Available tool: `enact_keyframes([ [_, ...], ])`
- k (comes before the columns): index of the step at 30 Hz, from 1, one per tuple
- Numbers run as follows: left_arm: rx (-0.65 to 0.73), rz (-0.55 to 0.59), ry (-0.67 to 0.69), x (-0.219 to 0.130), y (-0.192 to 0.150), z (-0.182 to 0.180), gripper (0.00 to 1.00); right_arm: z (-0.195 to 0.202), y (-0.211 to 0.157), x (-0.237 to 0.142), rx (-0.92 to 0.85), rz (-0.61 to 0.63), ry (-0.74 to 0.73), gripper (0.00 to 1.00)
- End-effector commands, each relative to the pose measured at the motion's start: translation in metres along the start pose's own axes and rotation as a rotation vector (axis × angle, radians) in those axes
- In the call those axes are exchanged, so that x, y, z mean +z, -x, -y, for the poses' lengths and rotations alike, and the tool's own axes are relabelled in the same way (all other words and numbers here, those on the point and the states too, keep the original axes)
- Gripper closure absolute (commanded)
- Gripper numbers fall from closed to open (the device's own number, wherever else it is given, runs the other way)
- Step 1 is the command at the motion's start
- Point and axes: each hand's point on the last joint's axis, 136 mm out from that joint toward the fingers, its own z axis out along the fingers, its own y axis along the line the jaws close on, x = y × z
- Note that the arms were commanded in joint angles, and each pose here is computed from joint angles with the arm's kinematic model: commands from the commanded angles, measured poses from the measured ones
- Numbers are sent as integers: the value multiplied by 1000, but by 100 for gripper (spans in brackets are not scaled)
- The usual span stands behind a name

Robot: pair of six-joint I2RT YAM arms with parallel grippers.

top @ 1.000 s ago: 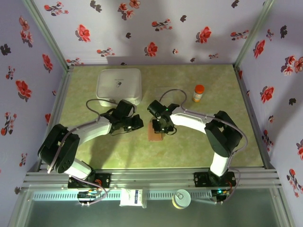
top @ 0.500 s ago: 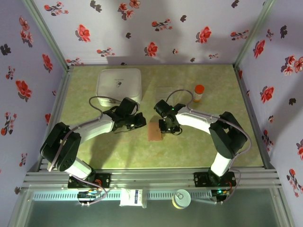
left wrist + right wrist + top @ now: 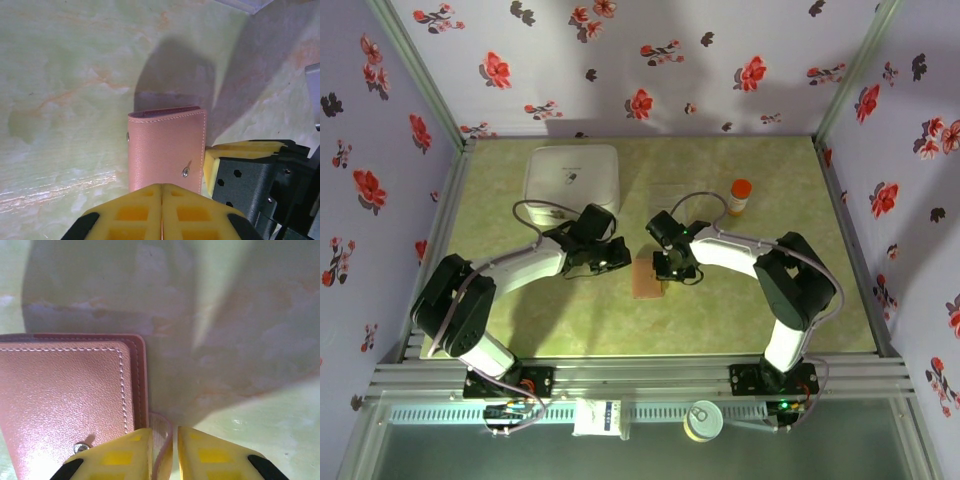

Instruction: Take the credit cards out of the card holder

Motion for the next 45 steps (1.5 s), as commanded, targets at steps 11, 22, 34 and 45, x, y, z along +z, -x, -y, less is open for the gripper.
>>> enact_keyframes([
  [11,30,-6,65,-4,-1,0,93,6,-7,16,10,-42,27,82],
  [22,46,-3,104,-12,-5,-4,93,2,0,3,22,-6,43,88],
  [34,43,22,91,-21,-9,-7,93,1,10,-30,7,48,29,89],
  [45,63,37,81,-27,-9,-8,93,-5,24,-64,-7,99,13,89],
])
